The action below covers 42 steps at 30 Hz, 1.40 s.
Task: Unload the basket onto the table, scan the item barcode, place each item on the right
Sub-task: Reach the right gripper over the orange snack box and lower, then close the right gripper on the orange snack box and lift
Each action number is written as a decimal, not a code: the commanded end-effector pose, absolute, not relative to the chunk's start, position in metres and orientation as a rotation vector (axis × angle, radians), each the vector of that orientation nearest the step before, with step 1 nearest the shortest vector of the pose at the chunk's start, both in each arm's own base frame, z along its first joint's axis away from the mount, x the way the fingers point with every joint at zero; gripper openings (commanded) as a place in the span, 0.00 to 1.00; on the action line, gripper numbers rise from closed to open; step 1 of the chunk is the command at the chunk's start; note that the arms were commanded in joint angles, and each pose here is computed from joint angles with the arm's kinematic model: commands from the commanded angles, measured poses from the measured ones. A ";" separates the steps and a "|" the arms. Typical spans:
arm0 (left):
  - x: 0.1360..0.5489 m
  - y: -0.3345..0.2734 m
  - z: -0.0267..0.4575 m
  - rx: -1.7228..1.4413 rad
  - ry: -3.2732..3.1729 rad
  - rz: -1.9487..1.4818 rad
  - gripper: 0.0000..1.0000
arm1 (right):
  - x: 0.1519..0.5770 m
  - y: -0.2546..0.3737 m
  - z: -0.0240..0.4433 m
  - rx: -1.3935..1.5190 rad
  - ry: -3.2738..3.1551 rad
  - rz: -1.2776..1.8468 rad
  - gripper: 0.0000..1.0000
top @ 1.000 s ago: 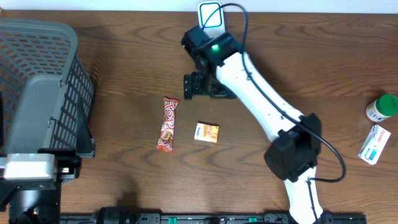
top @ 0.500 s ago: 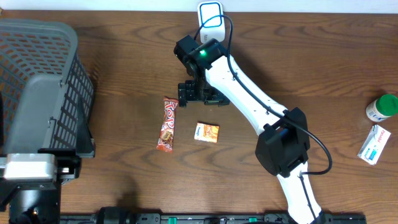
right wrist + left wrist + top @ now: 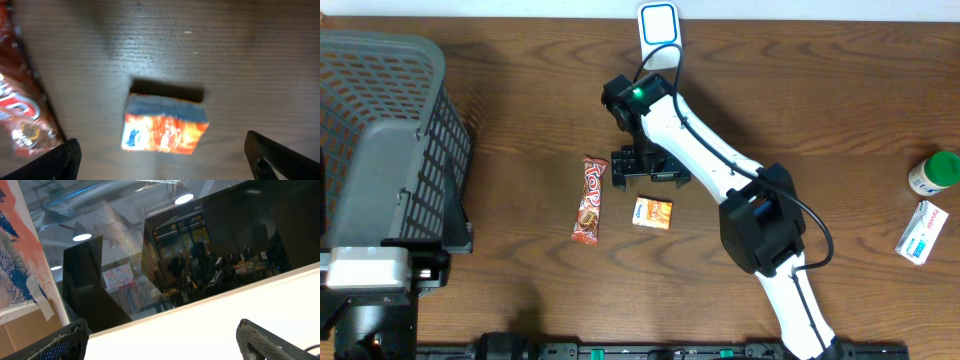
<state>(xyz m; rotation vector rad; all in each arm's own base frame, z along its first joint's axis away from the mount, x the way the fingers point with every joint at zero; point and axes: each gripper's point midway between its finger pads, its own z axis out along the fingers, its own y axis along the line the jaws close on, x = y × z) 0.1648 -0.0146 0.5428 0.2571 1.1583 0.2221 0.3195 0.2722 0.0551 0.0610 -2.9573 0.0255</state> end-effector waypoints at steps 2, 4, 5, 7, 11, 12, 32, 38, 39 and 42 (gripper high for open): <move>0.162 -0.014 0.544 0.263 1.148 0.236 0.94 | 0.303 0.259 0.031 0.025 -2.901 0.128 0.99; 0.162 -0.014 0.544 0.263 1.148 0.236 0.94 | 0.297 0.256 0.020 -0.004 -2.883 0.146 0.99; 0.162 -0.014 0.544 0.263 1.148 0.236 0.94 | 0.294 0.257 0.013 -0.009 -2.879 0.146 0.99; 0.162 -0.014 0.544 0.262 1.148 0.236 0.94 | 0.290 0.260 0.004 -0.011 -2.884 0.137 0.99; 0.162 -0.014 0.544 0.262 1.148 0.236 0.94 | 0.284 0.271 -0.012 -0.042 -2.887 0.086 0.99; 0.162 -0.014 0.544 0.263 1.148 0.236 0.94 | 0.283 0.272 -0.014 -0.061 -2.888 0.089 0.99; 0.162 -0.014 0.544 0.263 1.148 0.236 0.94 | 0.278 0.267 -0.041 -0.089 -2.950 0.168 0.69; 0.162 -0.014 0.544 0.262 1.148 0.236 0.94 | 0.287 0.262 -0.040 -0.043 -2.935 0.107 0.69; 0.162 -0.014 0.544 0.263 1.148 0.236 0.94 | 0.286 0.262 -0.039 -0.032 -2.918 0.075 0.69; 0.162 -0.014 0.544 0.263 1.148 0.236 0.94 | 0.281 0.269 -0.031 -0.012 -2.837 -0.073 0.69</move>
